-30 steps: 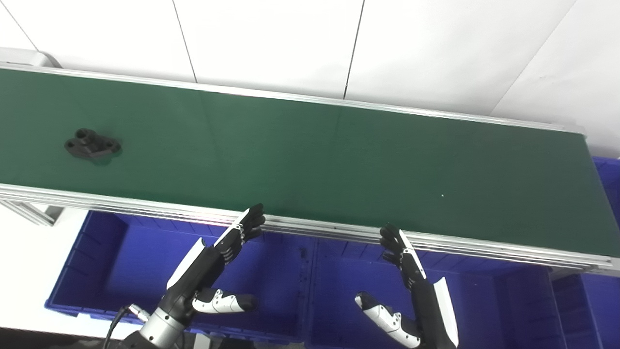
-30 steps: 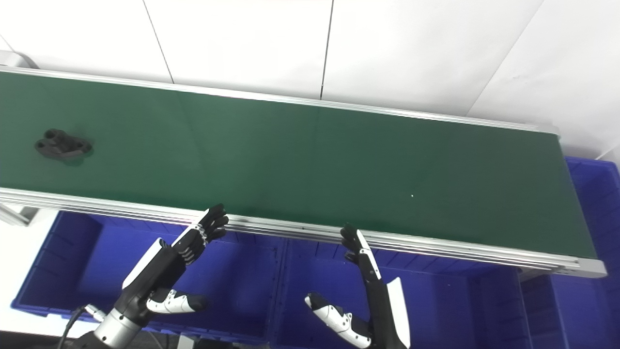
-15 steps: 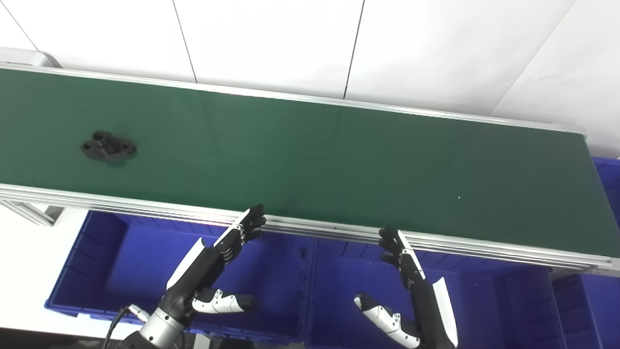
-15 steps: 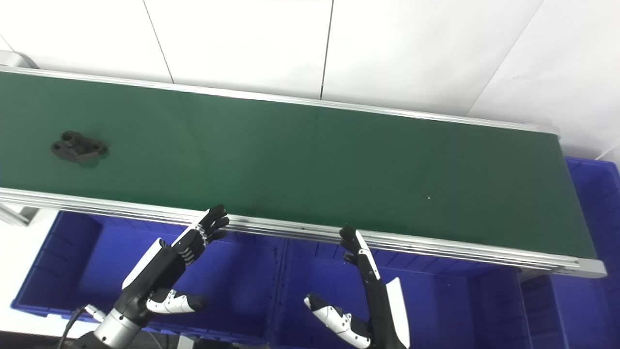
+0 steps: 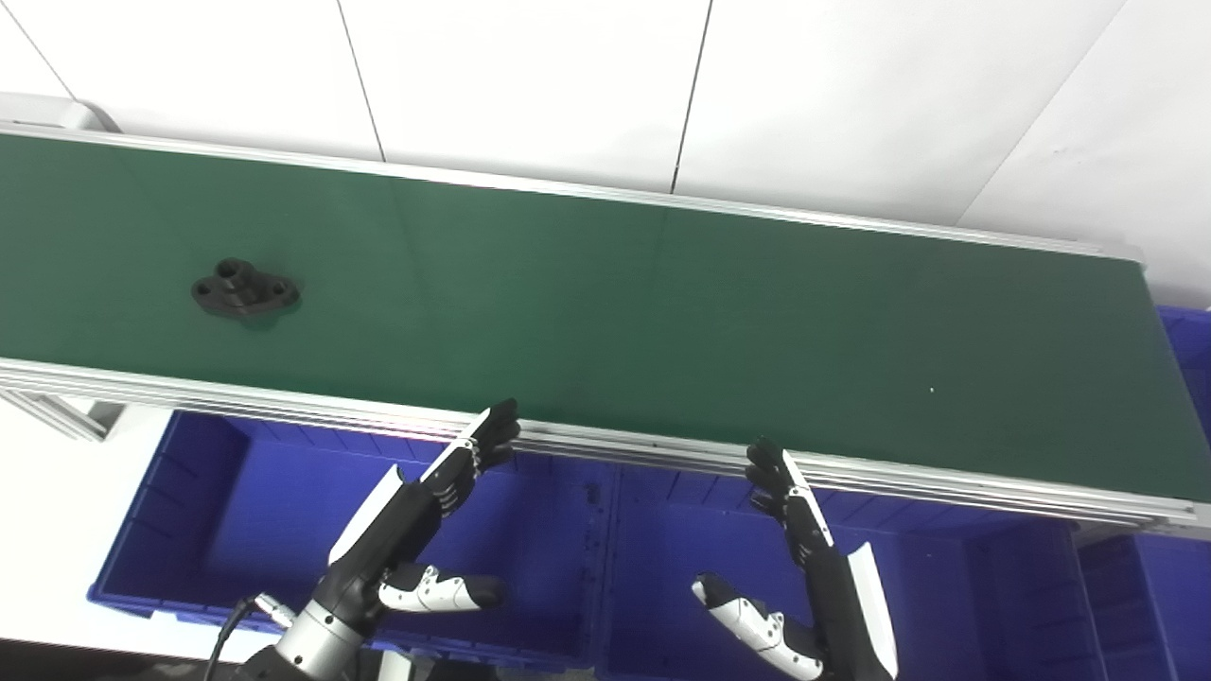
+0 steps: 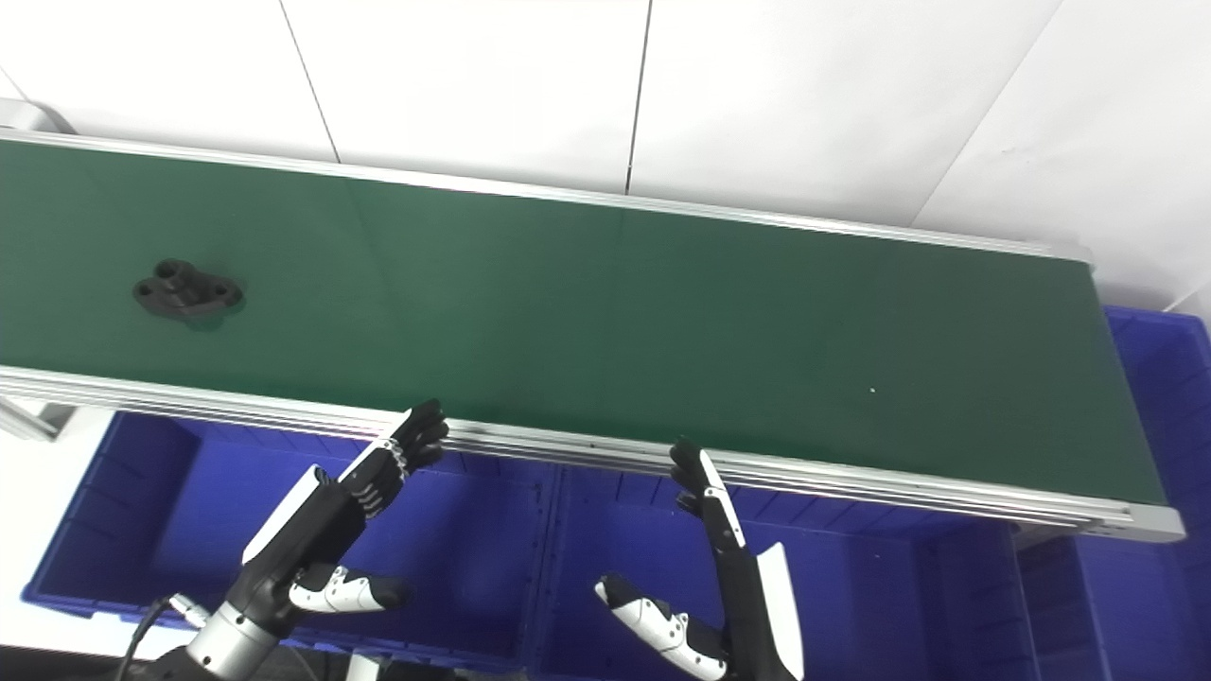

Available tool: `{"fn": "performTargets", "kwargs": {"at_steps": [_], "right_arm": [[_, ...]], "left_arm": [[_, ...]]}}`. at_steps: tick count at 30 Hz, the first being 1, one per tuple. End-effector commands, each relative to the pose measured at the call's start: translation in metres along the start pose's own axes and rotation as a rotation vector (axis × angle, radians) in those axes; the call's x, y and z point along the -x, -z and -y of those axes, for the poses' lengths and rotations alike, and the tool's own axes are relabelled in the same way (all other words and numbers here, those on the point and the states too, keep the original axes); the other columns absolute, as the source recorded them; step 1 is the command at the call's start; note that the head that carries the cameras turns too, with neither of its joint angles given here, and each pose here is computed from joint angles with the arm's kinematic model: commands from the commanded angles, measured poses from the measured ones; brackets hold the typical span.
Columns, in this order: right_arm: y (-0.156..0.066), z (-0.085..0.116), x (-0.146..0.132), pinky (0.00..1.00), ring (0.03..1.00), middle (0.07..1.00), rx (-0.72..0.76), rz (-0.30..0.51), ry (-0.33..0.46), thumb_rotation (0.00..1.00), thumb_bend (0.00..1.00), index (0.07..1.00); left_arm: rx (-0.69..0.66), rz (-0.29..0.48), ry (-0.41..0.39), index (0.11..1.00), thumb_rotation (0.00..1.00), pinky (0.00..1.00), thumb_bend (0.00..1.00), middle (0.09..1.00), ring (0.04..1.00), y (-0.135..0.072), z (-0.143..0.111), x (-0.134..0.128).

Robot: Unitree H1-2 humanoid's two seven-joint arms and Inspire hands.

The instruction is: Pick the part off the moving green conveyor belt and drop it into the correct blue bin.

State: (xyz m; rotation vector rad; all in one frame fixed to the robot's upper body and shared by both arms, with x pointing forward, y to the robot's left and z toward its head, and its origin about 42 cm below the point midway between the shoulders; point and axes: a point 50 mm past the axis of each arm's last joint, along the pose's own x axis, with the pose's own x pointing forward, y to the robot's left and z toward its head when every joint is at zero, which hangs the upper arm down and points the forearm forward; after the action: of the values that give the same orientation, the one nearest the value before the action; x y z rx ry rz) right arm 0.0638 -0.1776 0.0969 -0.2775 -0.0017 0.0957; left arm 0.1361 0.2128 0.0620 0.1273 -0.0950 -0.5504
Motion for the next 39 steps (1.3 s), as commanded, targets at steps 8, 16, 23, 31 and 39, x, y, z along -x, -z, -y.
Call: {"fn": "performTargets", "kwargs": {"at_steps": [8, 16, 23, 31, 39], "right_arm": [[0.013, 0.012, 0.008, 0.92, 0.935, 0.95, -0.034, 0.031, 0.014, 0.61, 0.68, 0.972], [0.018, 0.012, 0.008, 0.92, 0.95, 0.969, -0.027, 0.031, 0.009, 0.6, 0.62, 0.983], [0.02, 0.012, 0.007, 0.93, 0.942, 0.957, -0.025, 0.034, 0.01, 0.56, 0.62, 0.981], [0.02, 0.011, 0.007, 0.91, 0.936, 0.954, -0.011, 0.041, 0.018, 0.56, 0.61, 0.976], [0.021, 0.011, 0.007, 0.89, 0.93, 0.95, -0.009, 0.035, 0.017, 0.57, 0.63, 0.97]], "left_arm": [[-0.033, 0.013, 0.025, 0.979, 0.62, 0.88, 0.86, 0.991, 0.952, 0.005, 0.02, -0.01], [-0.044, 0.001, 0.02, 0.963, 0.59, 0.87, 0.88, 0.974, 0.939, 0.01, 0.025, -0.013], [-0.037, -0.001, 0.021, 0.963, 0.58, 0.87, 0.9, 0.975, 0.945, 0.012, 0.026, -0.013], [-0.045, -0.006, 0.018, 0.965, 0.59, 0.86, 0.9, 0.976, 0.941, 0.013, 0.026, -0.013], [-0.052, -0.008, 0.015, 0.967, 0.59, 0.86, 0.9, 0.977, 0.943, 0.014, 0.026, -0.013]]}}
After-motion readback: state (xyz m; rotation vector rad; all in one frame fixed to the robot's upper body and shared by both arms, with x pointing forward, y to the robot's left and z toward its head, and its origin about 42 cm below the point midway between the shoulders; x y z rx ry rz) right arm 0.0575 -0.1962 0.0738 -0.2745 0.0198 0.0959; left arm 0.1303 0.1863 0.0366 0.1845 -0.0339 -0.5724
